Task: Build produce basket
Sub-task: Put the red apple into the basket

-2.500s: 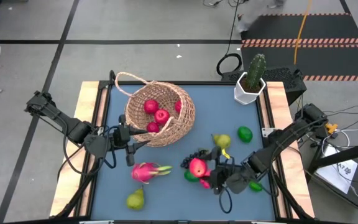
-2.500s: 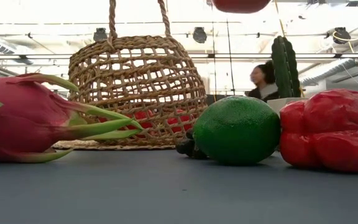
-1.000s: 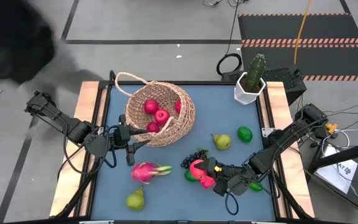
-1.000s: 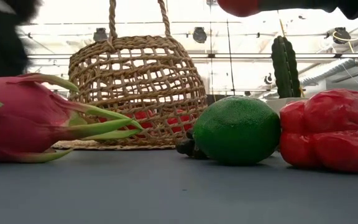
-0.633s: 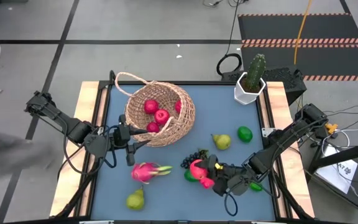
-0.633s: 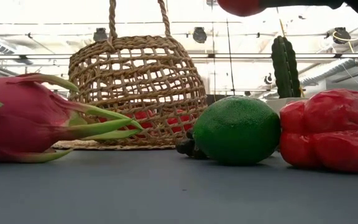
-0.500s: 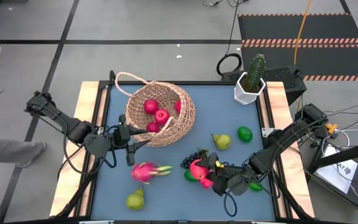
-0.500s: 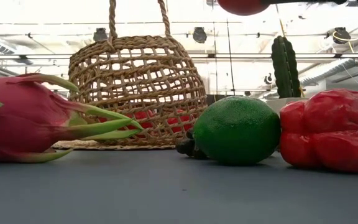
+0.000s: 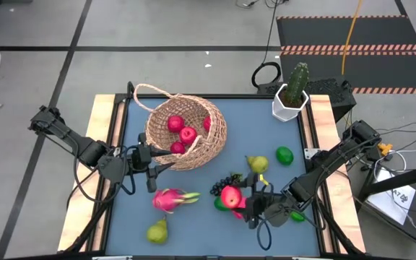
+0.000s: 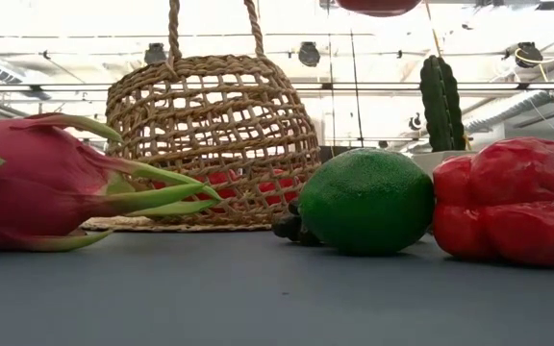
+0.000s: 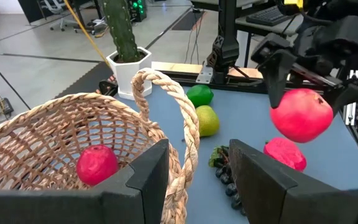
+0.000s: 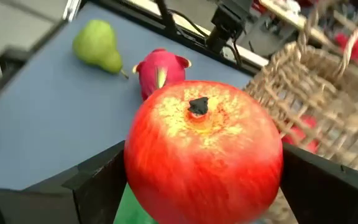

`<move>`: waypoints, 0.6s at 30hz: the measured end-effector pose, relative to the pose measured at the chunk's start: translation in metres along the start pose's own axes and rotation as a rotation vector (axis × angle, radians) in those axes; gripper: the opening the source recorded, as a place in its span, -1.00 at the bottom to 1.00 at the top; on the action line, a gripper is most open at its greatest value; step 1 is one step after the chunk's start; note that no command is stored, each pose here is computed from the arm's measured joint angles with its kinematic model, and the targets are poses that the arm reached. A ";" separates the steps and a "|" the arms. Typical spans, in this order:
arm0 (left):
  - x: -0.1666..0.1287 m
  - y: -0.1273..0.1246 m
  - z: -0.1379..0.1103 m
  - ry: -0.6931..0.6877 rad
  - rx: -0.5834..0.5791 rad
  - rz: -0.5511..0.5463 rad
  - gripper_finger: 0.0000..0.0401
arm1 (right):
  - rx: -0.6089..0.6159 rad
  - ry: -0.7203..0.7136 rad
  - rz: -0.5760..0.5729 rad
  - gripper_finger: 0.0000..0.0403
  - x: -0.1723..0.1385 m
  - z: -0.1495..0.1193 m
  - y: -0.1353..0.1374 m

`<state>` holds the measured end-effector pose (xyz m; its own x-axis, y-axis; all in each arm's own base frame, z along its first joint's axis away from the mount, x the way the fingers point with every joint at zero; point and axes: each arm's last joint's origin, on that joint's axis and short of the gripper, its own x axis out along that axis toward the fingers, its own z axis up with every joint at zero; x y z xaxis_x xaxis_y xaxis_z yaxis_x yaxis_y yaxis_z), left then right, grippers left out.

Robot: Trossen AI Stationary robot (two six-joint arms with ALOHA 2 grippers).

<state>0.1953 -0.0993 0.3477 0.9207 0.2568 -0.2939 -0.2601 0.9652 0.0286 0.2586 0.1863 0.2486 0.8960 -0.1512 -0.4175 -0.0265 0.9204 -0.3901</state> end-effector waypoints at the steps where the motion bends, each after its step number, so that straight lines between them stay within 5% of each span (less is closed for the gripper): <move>1: 0.000 0.000 0.000 0.000 0.000 0.000 -0.15 | 0.041 0.000 0.000 0.78 0.000 0.000 0.000; 13: 0.000 0.000 0.000 0.000 0.000 0.000 -0.15 | 0.625 -0.037 0.012 0.78 0.000 0.005 0.000; 18: 0.000 0.000 0.000 0.000 0.000 0.000 -0.15 | 0.767 -0.094 0.034 0.78 -0.001 0.012 0.000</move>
<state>0.1953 -0.0994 0.3477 0.9208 0.2567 -0.2937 -0.2601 0.9652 0.0284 0.2634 0.1902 0.2587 0.9351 -0.1188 -0.3339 0.2291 0.9215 0.3136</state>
